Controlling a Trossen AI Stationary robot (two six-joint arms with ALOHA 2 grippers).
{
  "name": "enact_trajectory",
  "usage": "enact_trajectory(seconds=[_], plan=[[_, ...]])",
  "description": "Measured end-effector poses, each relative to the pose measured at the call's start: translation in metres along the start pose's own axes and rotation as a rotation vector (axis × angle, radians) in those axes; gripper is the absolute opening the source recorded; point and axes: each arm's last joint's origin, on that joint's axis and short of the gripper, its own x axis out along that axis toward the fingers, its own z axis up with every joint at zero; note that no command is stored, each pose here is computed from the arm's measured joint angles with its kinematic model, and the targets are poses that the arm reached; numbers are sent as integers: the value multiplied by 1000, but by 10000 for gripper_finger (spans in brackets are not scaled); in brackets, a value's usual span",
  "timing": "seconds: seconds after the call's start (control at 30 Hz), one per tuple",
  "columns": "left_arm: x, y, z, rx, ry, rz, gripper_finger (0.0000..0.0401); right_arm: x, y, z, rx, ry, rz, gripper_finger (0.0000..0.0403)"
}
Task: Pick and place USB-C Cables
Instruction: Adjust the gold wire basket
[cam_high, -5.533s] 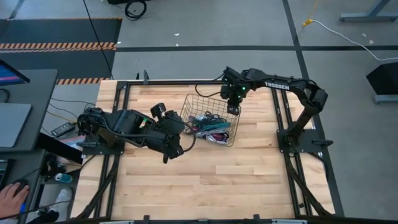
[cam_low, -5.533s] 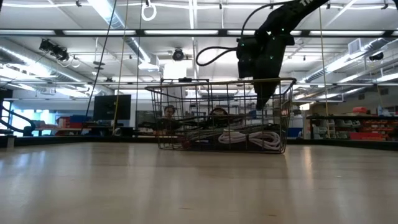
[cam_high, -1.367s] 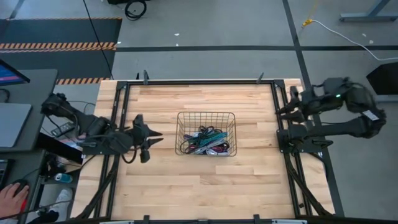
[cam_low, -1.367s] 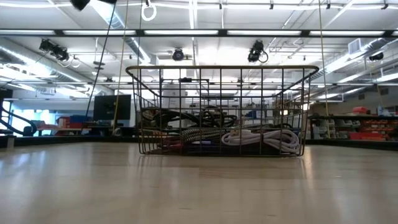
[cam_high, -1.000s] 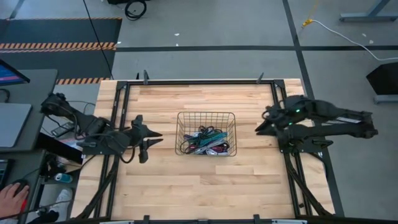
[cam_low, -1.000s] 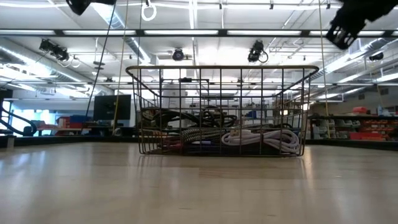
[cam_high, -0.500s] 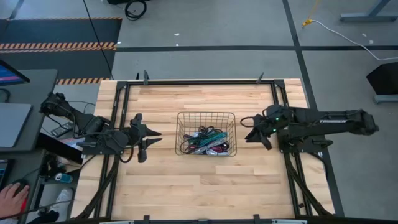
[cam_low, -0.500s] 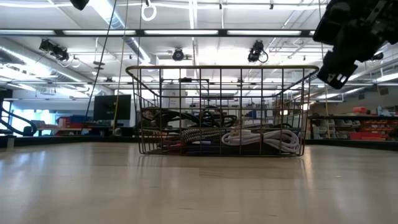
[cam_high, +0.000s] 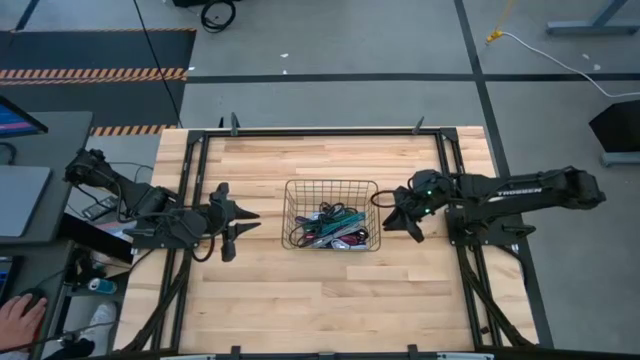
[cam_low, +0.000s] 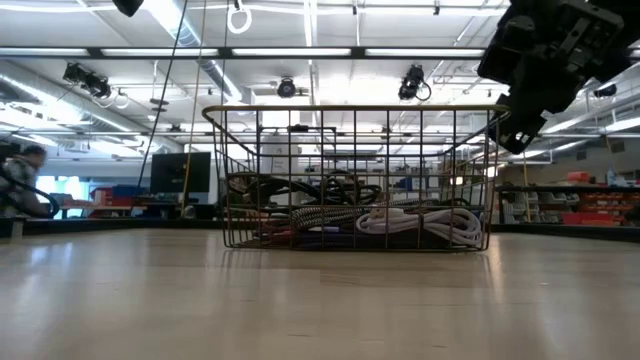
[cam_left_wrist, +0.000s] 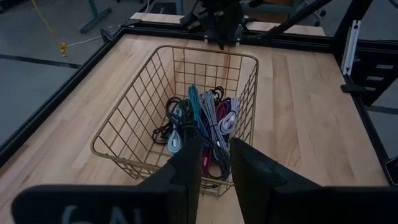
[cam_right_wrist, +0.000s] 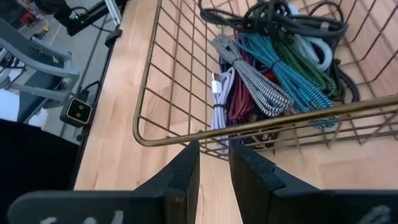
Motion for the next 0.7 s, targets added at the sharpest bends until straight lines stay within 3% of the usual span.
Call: enact_trajectory(seconds=[0.2,0.7], plan=[[0,0,0,2,0,-1,89,8,-4,-1,3,39,-2,93],[0,0,1,1,-4,-4,89,18,-9,12,-47,-62,11,93]])
